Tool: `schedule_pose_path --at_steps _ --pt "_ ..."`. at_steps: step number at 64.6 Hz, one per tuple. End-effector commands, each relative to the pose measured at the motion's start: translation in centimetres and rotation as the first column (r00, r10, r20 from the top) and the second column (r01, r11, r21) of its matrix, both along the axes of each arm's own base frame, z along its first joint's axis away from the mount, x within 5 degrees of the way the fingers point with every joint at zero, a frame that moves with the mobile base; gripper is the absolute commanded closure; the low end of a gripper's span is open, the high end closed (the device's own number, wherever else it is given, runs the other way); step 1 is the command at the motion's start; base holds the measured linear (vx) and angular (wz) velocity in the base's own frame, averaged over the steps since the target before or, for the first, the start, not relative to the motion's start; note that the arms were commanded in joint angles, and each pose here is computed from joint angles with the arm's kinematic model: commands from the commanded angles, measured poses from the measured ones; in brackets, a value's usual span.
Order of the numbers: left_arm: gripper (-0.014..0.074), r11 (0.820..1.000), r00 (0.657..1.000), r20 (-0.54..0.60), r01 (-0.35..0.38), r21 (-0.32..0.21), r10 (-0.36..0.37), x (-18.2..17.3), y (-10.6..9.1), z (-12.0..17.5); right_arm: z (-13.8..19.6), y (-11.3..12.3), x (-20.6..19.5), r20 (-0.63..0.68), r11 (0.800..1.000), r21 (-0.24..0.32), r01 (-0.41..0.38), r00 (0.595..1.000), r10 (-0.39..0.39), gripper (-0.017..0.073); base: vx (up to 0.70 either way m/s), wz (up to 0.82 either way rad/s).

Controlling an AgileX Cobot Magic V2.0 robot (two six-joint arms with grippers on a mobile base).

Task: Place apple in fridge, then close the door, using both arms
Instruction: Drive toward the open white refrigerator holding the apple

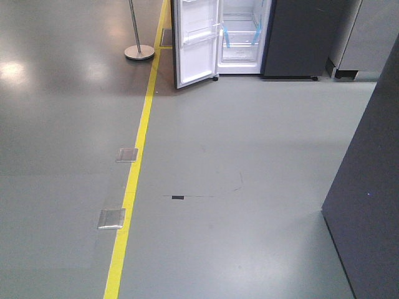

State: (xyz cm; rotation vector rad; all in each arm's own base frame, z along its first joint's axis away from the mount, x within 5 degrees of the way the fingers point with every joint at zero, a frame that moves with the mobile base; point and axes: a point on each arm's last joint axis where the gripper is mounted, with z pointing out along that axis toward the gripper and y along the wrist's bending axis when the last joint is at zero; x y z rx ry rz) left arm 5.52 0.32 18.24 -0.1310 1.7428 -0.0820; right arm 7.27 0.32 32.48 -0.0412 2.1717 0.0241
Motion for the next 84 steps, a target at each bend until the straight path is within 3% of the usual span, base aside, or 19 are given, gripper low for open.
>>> schedule_pose_path --at_steps 1,84 --pt "0.0598 1.0 0.998 0.056 0.02 -0.005 -0.019 0.06 -0.16 -0.07 1.37 -0.09 0.34 0.093 1.0 -0.005 0.009 0.996 -0.008 0.0372 0.15 -0.04" --pt "0.0598 1.0 0.998 0.056 0.02 -0.005 -0.019 0.06 -0.16 -0.07 1.37 -0.09 0.34 0.093 1.0 -0.005 0.009 0.996 -0.008 0.0372 0.15 0.01"
